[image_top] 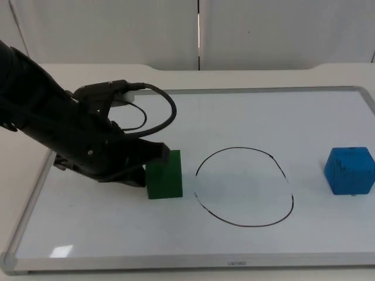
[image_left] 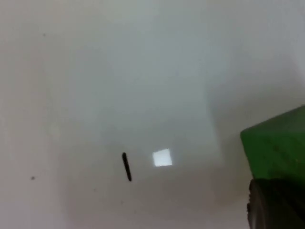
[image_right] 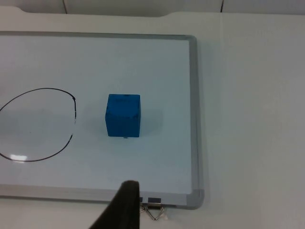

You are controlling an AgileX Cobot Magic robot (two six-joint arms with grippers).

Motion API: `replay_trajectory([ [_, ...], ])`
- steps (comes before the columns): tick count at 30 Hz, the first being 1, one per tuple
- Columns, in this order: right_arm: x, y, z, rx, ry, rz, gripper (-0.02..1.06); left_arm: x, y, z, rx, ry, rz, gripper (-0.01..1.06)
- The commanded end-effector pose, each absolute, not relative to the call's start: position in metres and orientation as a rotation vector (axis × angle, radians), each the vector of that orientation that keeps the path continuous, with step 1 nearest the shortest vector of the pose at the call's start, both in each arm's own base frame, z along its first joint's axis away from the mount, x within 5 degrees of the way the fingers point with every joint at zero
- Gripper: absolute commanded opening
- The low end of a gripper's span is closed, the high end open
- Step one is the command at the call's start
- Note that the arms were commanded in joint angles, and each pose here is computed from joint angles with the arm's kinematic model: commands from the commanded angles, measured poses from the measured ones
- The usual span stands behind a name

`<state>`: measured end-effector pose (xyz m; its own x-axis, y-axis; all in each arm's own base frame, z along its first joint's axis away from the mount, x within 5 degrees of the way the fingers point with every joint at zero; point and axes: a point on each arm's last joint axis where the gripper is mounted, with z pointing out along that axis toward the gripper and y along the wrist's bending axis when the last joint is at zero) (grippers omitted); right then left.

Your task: Push the two cubes into the marked area.

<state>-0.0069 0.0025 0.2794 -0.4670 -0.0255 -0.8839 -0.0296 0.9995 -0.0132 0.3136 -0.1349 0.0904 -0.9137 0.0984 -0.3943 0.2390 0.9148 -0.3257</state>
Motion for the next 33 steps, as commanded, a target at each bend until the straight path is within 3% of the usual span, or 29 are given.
replay_trajectory([
  [1, -0.007, 0.002, 0.280, -0.031, 2.045, -0.001, 1.05, 0.312, -0.140, 0.091, 0.243, 2.703, -0.561, 0.00],
  [33, -0.007, 0.002, 0.280, -0.031, 2.045, -0.001, 1.05, 0.307, -0.161, 0.093, 0.291, 2.680, -0.589, 0.00],
])
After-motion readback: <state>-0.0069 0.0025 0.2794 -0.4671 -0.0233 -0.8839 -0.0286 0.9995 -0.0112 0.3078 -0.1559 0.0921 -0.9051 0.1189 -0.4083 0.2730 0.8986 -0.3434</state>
